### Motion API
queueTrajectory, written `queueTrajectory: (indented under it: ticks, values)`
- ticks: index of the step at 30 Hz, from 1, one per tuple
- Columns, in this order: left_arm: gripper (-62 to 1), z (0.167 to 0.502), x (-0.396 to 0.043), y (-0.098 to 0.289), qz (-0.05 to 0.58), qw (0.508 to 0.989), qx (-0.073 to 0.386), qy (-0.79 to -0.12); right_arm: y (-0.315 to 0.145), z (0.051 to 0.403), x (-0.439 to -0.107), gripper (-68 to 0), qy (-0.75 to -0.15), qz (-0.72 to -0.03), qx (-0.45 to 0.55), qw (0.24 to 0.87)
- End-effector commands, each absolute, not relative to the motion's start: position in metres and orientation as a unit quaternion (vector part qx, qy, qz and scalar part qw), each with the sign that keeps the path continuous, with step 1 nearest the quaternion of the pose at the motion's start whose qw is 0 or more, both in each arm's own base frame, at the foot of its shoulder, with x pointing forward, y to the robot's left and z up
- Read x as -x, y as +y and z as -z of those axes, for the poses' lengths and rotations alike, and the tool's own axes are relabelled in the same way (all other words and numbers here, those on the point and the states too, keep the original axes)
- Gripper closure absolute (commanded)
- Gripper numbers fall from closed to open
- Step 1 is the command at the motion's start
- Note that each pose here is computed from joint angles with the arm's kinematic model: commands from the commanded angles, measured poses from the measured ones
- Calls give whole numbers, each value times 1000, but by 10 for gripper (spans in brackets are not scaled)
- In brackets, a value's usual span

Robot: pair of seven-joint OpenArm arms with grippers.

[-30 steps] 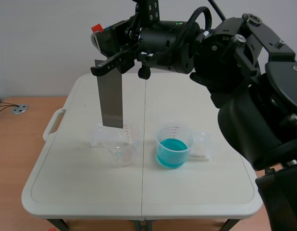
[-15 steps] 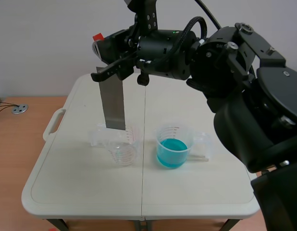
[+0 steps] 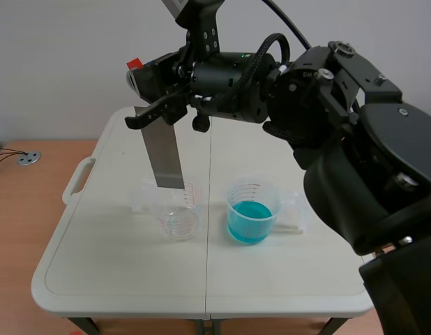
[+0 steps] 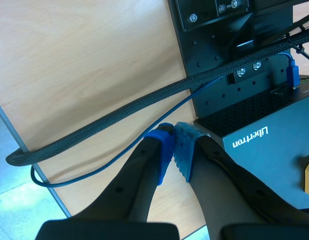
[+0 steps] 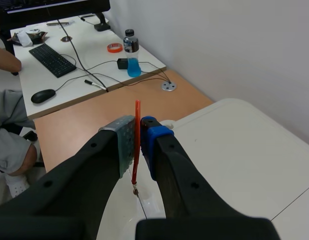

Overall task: Hold the metal plate by the orange handle, dip it into the blue solution, take it out and point at it, then put the plate back in the beaker on the left.
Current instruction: 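Put the plate into the left beaker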

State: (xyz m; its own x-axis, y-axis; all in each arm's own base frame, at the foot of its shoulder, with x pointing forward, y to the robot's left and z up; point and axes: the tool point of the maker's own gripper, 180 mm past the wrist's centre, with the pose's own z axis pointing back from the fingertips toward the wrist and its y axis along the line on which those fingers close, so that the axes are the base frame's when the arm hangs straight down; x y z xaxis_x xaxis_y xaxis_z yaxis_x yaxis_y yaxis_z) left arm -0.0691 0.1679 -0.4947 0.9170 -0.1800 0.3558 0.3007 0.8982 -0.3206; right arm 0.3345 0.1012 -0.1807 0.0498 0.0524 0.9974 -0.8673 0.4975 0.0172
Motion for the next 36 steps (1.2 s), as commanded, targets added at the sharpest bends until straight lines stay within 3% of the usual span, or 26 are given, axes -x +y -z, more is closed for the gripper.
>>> queueTrajectory:
  ticks: [1,12,20,36]
  values:
    - [-27,492,70,168,124,960,192,-163,102,169,-340,-13,-600,-356,-351,624]
    - [-27,493,73,168,125,961,190,-154,101,185,-343,-13,-587,-351,-353,639]
    - [-27,493,73,168,125,961,190,-154,101,169,-346,-13,-609,-345,-359,618]
    - [-27,493,73,168,125,961,190,-154,99,176,-347,-13,-605,-357,-341,624]
